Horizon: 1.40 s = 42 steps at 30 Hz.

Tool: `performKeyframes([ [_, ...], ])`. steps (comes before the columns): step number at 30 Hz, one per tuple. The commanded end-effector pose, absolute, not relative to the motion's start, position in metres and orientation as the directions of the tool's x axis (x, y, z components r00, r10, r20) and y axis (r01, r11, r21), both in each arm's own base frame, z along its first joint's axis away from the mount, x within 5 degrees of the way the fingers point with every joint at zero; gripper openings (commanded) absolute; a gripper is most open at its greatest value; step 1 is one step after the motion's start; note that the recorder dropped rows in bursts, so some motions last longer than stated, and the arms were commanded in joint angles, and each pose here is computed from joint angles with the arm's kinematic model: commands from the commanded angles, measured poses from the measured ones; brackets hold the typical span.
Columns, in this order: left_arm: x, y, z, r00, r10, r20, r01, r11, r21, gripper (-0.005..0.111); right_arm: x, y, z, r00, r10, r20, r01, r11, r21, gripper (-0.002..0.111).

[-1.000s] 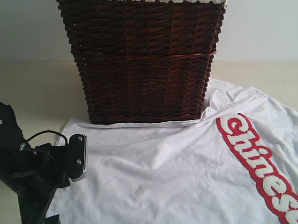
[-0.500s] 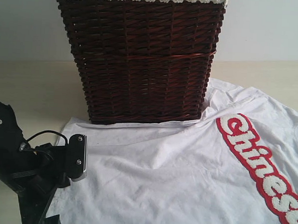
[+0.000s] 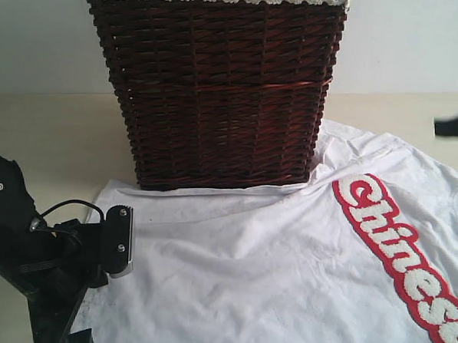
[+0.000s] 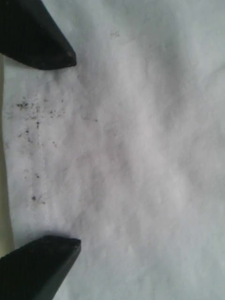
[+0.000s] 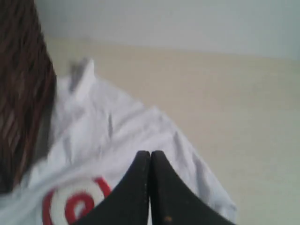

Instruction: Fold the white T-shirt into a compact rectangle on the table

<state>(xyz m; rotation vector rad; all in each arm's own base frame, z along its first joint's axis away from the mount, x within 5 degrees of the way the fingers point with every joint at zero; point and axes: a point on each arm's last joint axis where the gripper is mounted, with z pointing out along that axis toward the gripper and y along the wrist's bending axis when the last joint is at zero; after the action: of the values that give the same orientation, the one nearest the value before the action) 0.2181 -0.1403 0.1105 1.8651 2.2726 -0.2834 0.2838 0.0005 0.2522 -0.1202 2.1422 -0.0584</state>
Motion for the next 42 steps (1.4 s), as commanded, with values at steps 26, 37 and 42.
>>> performKeyframes([
  [26,0.214,-0.139,0.099,-0.168,0.96,-0.224,0.986,0.16,-0.054,0.092,0.449,0.128,0.233,-0.595,0.283,-0.752,-0.088,0.907,0.411,0.0],
  [37,0.214,-0.139,0.099,-0.168,0.96,-0.224,0.986,0.16,-0.054,0.092,0.47,0.056,0.199,-0.59,0.055,-0.805,-0.098,0.985,0.139,0.0],
  [42,0.214,-0.139,0.099,-0.168,0.96,-0.224,0.986,0.16,-0.054,0.092,0.482,0.052,0.159,-0.573,-0.046,-0.819,-0.104,0.994,0.018,0.0],
])
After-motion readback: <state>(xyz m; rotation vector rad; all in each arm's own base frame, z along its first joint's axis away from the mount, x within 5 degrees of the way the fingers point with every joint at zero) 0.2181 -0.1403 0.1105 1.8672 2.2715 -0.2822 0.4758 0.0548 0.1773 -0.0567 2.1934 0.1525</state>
